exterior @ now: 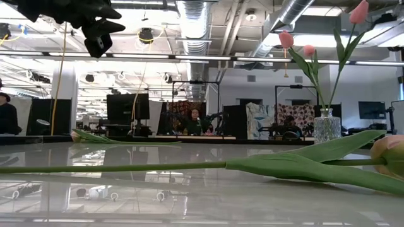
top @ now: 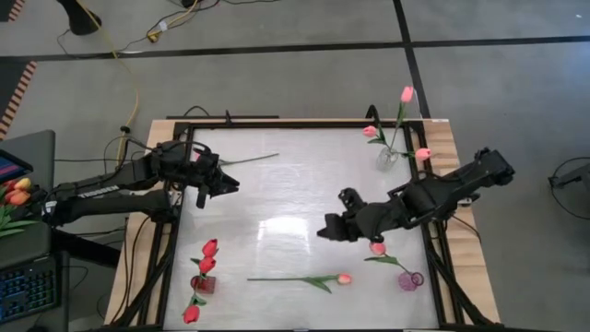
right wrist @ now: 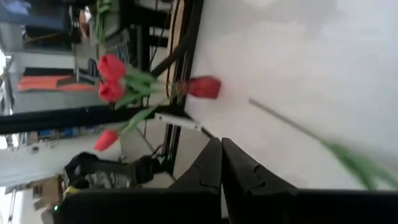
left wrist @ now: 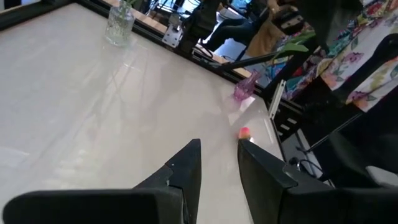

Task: Sort flowers into vase by color
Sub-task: Put the pink flower in the pink vase

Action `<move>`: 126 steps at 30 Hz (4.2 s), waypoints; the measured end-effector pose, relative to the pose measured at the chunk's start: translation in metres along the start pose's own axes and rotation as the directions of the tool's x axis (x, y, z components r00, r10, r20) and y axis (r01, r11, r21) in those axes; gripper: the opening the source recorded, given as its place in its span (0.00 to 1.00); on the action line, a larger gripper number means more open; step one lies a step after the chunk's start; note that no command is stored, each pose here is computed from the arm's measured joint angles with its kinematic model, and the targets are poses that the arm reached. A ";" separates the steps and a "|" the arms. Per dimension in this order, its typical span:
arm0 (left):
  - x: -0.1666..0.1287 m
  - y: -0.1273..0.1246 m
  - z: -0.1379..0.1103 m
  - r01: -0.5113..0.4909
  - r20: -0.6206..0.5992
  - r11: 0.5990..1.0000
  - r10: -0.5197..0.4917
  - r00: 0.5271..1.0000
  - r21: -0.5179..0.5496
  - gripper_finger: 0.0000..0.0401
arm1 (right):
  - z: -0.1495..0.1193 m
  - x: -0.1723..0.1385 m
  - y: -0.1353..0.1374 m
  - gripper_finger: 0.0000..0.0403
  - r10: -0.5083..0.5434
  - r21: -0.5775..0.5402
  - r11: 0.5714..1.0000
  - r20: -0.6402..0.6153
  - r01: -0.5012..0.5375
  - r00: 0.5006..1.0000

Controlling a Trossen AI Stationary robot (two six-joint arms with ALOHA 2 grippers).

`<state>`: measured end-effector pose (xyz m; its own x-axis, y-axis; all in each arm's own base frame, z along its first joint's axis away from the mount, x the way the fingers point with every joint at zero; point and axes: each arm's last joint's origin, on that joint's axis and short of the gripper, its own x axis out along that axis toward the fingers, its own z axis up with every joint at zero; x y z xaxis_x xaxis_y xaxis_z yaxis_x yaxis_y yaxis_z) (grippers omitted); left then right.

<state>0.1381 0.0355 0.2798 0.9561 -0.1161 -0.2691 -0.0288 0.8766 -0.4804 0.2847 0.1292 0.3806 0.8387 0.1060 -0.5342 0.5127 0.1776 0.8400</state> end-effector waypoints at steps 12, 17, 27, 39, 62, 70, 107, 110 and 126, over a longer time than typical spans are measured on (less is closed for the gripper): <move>0.000 0.001 -0.002 -0.009 -0.022 1.000 0.009 1.000 0.022 0.23 | -0.023 -0.012 0.005 0.06 0.072 0.063 0.996 -0.103 -0.065 0.992; 0.000 0.001 -0.003 -0.012 -0.030 1.000 0.012 0.999 0.018 0.23 | -0.033 -0.021 0.007 0.06 0.101 0.060 0.994 -0.143 -0.093 0.985; 0.000 0.001 -0.003 -0.013 -0.033 1.000 0.014 0.999 0.017 0.23 | -0.050 -0.054 0.007 0.06 0.163 0.075 0.986 -0.195 -0.151 0.967; -0.002 -0.002 0.000 0.011 -0.040 1.000 -0.010 0.999 0.026 0.23 | -0.067 -0.101 0.011 0.06 0.306 -0.112 0.935 -0.229 -0.337 0.924; 0.041 0.064 0.037 -0.379 -0.614 0.852 0.522 0.592 0.360 0.23 | -0.057 -0.131 0.020 0.06 0.460 -0.554 0.720 -0.071 -0.419 0.885; 0.077 0.132 0.020 -0.347 -0.683 0.780 0.624 0.379 0.520 0.23 | -0.063 -0.126 0.017 0.06 0.432 -0.605 0.692 -0.089 -0.393 0.897; 0.087 0.216 -0.014 -0.356 -0.789 0.833 0.533 0.305 0.425 0.44 | -0.069 -0.122 0.014 0.06 0.404 -0.606 0.687 -0.140 -0.401 0.904; 0.087 0.216 -0.015 -0.353 -0.797 0.838 0.522 0.304 0.415 0.33 | -0.068 -0.123 0.015 0.06 0.412 -0.601 0.687 -0.141 -0.408 0.900; 0.073 0.193 0.006 -0.443 -0.783 0.834 0.504 0.366 0.329 0.00 | -0.069 -0.123 0.015 0.06 0.410 -0.581 0.701 -0.144 -0.412 0.901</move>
<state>0.2041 0.1986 0.1728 0.1068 0.0334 -0.9937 -0.3515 0.9362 -0.0063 0.1768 0.1860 0.4523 0.9392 0.3089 -0.1502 -0.0930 0.6496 0.7545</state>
